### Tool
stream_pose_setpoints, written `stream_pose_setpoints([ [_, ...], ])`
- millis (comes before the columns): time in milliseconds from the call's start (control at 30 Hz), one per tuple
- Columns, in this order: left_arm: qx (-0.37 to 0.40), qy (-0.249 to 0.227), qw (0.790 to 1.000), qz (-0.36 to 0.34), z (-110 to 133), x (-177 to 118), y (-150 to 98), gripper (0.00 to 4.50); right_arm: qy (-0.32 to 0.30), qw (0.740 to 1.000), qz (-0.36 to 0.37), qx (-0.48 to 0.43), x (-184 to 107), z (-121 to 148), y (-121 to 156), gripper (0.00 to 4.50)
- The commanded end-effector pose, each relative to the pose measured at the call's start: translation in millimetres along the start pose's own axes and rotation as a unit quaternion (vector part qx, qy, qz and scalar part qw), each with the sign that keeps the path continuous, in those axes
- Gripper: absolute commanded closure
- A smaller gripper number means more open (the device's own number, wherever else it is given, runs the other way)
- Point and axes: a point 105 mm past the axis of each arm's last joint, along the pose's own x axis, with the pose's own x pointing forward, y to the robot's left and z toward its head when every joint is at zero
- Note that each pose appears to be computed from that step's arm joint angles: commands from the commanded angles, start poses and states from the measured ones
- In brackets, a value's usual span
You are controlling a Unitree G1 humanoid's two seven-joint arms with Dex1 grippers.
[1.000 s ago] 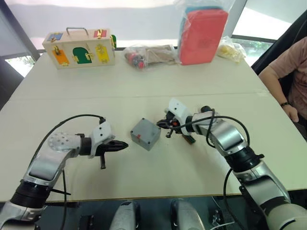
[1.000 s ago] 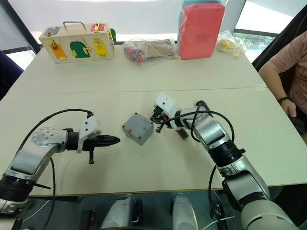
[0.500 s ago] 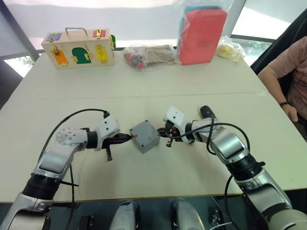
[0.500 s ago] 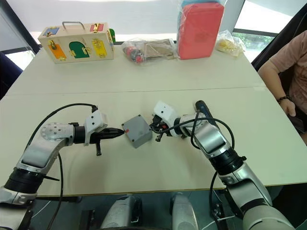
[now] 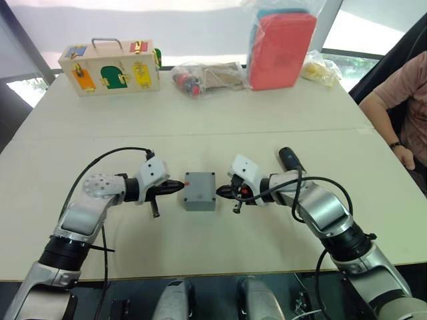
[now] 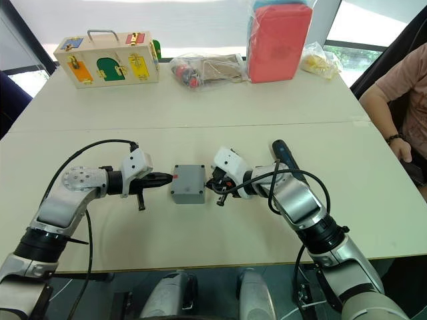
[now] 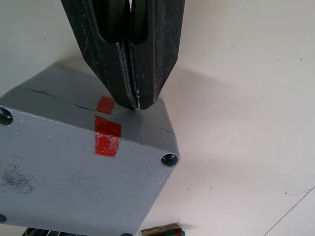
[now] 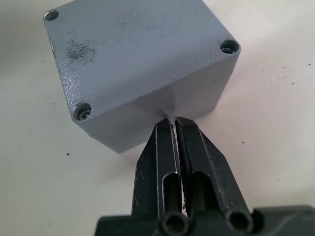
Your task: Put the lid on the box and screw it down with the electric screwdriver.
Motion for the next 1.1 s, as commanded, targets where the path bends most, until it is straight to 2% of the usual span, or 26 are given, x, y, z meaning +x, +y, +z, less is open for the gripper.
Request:
stream_pose_setpoints([
  [33,0.014,-0.007,1.0,-0.009,10.0,-12.8,-5.4,4.5,-0.038,0.998,-0.041,-0.016,-17.8,17.4,-10.7,4.43],
  [167,0.015,-0.011,1.0,-0.007,20.6,-33.7,-8.1,4.5,-0.088,0.99,-0.107,0.014,-47.6,26.9,-32.3,4.43],
  [200,0.015,-0.015,1.0,-0.004,24.7,-38.7,-8.5,4.5,-0.094,0.988,-0.12,0.023,-54.2,25.5,-35.9,4.2],
  [267,0.014,-0.018,1.0,-0.004,30.2,-44.7,-10.2,4.5,-0.092,0.987,-0.13,0.03,-61.0,20.1,-38.1,3.68],
  [300,0.016,-0.024,1.0,-0.007,37.0,-48.2,-12.6,4.5,-0.088,0.985,-0.144,0.036,-65.3,13.5,-40.3,3.19],
  [367,0.02,-0.04,0.999,-0.009,52.3,-54.3,-15.8,4.5,-0.075,0.98,-0.176,0.05,-72.5,-1.7,-44.9,2.48],
  [467,0.028,-0.052,0.998,-0.004,64.2,-55.9,-15.1,4.5,-0.069,0.979,-0.18,0.066,-73.2,-12.8,-40.2,1.27],
  [667,0.033,-0.075,0.997,-0.004,81.6,-51.6,-13.7,4.5,-0.057,0.975,-0.196,0.09,-67.6,-32.4,-39.5,1.27],
  [1100,0.037,-0.071,0.997,-0.006,81.3,-45.4,-10.5,4.5,-0.052,0.971,-0.205,0.11,-66.1,-43.8,-43.5,1.27],
])
